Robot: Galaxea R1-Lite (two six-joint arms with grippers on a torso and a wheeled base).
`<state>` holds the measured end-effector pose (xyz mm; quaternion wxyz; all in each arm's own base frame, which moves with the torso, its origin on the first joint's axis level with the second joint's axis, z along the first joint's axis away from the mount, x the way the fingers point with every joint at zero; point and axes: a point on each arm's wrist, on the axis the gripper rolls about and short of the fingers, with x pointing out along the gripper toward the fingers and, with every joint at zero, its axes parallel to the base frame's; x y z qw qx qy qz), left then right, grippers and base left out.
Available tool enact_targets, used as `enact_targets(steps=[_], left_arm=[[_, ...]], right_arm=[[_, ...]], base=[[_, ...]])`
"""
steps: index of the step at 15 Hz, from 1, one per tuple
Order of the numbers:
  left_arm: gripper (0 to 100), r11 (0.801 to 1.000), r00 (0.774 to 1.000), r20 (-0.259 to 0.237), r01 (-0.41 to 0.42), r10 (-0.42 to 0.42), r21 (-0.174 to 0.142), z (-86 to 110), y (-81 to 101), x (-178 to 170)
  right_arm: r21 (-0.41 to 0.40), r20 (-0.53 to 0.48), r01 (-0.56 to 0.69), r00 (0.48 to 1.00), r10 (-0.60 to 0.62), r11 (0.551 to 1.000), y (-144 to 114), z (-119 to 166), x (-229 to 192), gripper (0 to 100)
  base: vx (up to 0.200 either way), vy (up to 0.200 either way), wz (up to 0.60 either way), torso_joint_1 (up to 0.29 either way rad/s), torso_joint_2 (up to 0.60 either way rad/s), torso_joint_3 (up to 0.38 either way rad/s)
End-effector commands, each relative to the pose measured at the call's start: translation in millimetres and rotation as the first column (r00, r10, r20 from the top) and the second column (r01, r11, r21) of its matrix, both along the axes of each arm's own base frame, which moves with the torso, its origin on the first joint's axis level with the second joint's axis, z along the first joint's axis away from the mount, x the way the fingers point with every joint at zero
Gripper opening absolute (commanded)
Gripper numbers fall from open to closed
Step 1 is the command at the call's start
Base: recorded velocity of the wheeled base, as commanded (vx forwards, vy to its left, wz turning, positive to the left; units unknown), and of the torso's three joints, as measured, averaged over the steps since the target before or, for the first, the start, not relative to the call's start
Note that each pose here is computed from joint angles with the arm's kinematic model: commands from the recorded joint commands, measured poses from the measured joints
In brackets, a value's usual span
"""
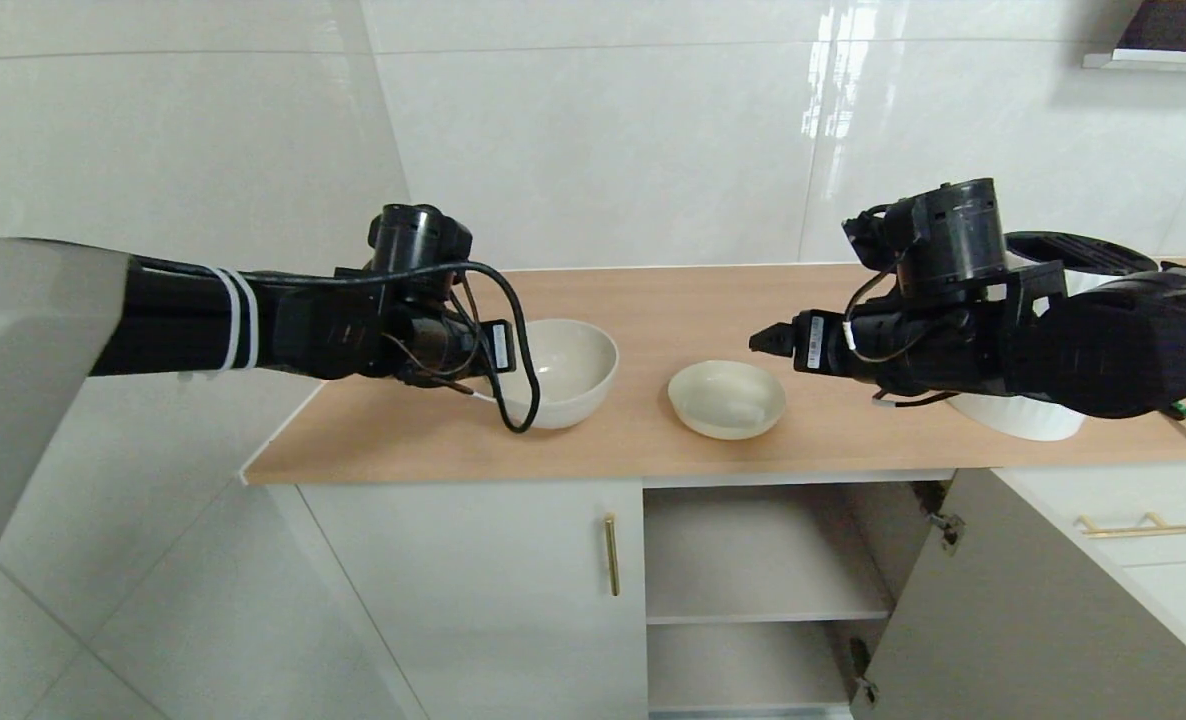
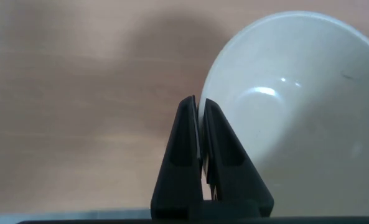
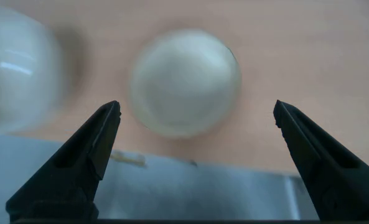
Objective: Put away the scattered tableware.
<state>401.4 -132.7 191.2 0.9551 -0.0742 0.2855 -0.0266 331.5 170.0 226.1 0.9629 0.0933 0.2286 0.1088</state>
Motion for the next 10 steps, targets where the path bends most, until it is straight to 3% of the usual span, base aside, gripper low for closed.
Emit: enact_targets(steps=[1,2,5,10], left_arm=[[0,0.999,0.997,0.072,-0.004,0.006,-0.032,35.5,7.5,-22.8],[0,0.999,0.995,0.098,0.001,0.004,-0.049,49.8,10.0,-37.7],[0,0.998,0.992,0.127,0.027,-0.02,-0.059,64.7,8.1,-59.4],[0,0.998,0.989,0.145,0.02,-0.012,-0.06,70.8,9.2,-64.7]], right_arm=[[-0.04,-0.071,0.041,0.997,-0.044,0.998,6.9,-15.2,18.6,100],[-0.039,-0.119,0.1,0.987,-0.104,0.994,8.7,-23.8,31.6,100],[-0.062,-0.152,0.125,0.979,-0.134,0.99,5.5,-41.4,46.6,100],[-0.121,-0.168,0.174,0.967,-0.193,0.977,10.8,-68.3,65.5,100]], base=[[0.0,0.0,0.0,0.0,0.0,0.0],[0.0,0.0,0.0,0.0,0.0,0.0],[0.0,0.0,0.0,0.0,0.0,0.0],[0.0,0.0,0.0,0.0,0.0,0.0]])
